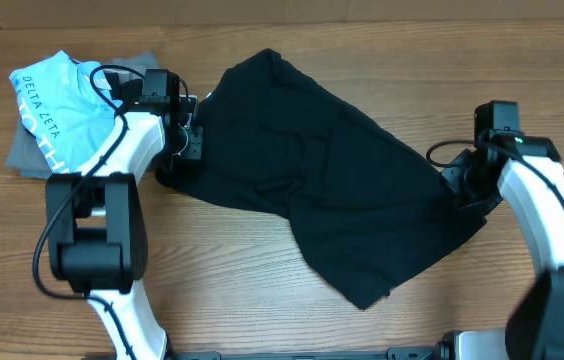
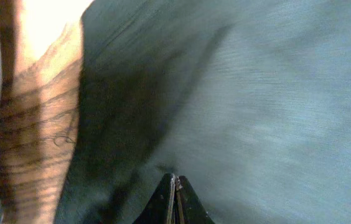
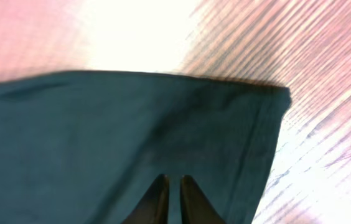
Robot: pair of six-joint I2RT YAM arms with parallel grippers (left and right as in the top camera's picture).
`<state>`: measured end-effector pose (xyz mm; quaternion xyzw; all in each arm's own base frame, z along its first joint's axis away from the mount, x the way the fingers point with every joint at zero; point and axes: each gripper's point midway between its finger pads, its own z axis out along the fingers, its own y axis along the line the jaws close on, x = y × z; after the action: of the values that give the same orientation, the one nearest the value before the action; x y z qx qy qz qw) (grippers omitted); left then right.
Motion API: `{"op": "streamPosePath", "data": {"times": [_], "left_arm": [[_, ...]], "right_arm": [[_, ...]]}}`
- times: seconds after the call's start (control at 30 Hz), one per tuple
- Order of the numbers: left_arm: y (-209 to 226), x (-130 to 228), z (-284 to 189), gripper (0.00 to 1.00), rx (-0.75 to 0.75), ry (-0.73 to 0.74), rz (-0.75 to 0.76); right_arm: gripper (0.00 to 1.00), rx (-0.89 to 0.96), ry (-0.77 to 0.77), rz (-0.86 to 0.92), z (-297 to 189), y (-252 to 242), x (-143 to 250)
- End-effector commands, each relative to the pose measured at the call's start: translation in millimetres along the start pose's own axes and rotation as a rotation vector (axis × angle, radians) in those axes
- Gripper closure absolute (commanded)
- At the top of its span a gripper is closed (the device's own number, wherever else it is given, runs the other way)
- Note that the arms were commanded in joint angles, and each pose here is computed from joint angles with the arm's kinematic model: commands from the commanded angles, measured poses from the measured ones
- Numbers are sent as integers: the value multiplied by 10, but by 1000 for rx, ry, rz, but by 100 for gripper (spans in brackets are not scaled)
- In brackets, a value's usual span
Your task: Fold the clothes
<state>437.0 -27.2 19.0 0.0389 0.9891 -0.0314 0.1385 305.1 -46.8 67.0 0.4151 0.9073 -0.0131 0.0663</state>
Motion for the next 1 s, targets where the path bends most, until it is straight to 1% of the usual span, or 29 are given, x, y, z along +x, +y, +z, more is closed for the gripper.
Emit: {"op": "streamPosePath", "data": {"times": [0.0,0.13,0.17,0.27,0.3,0.37,0.43,0.5,0.57,0.6,0.63,0.67,0.7,0.73,0.77,0.83,0.87,0.9,0.93,0.97], "left_arm": [[-341,-318,-690,96,130,-182,76],[-502,-428,-1212,95,179,-298,107],[-531,-433,-1295,94,191,-313,112],[-631,-426,-1545,84,240,-356,127],[-662,-421,-1599,82,257,-365,132],[-696,-412,-1629,82,275,-367,136],[-725,-382,-1623,82,294,-355,137],[-737,-345,-1604,82,299,-337,135],[-760,-299,-1586,82,302,-317,140],[-778,-278,-1580,82,303,-309,146],[-806,-251,-1573,82,305,-300,160],[-832,-230,-1566,80,304,-293,174],[-859,-208,-1560,78,305,-286,191],[-885,-186,-1553,76,304,-279,209],[-907,-165,-1545,73,302,-272,223],[-932,-143,-1534,60,303,-265,242],[-946,-137,-1518,53,304,-262,258],[-963,-130,-1497,52,304,-257,266],[-975,-122,-1466,61,304,-252,284],[-979,-107,-1416,66,299,-240,299]], "right_arm": [[95,72,97,35,341,-110,78],[95,109,137,85,717,-209,-14],[96,106,139,101,789,-226,-53],[96,122,142,163,1071,-370,-195],[96,128,122,184,1176,-421,-280],[96,110,70,233,1375,-490,-497],[96,35,-4,311,1492,-492,-830],[96,-44,-64,343,1469,-450,-1109],[96,-188,-130,314,1314,-297,-1512],[96,-230,-143,299,1246,-241,-1620],[96,-310,-169,258,1081,-117,-1825],[96,-393,-194,180,893,36,-1991],[96,-442,-211,125,737,141,-2102],[93,-486,-217,73,549,239,-2194],[89,-509,-215,41,401,300,-2242],[85,-536,-207,3,149,374,-2295],[81,-565,-200,-23,-62,431,-2308],[80,-586,-190,-30,-213,466,-2300],[78,-610,-176,-35,-370,500,-2275],[77,-637,-164,-41,-521,532,-2243]]}}
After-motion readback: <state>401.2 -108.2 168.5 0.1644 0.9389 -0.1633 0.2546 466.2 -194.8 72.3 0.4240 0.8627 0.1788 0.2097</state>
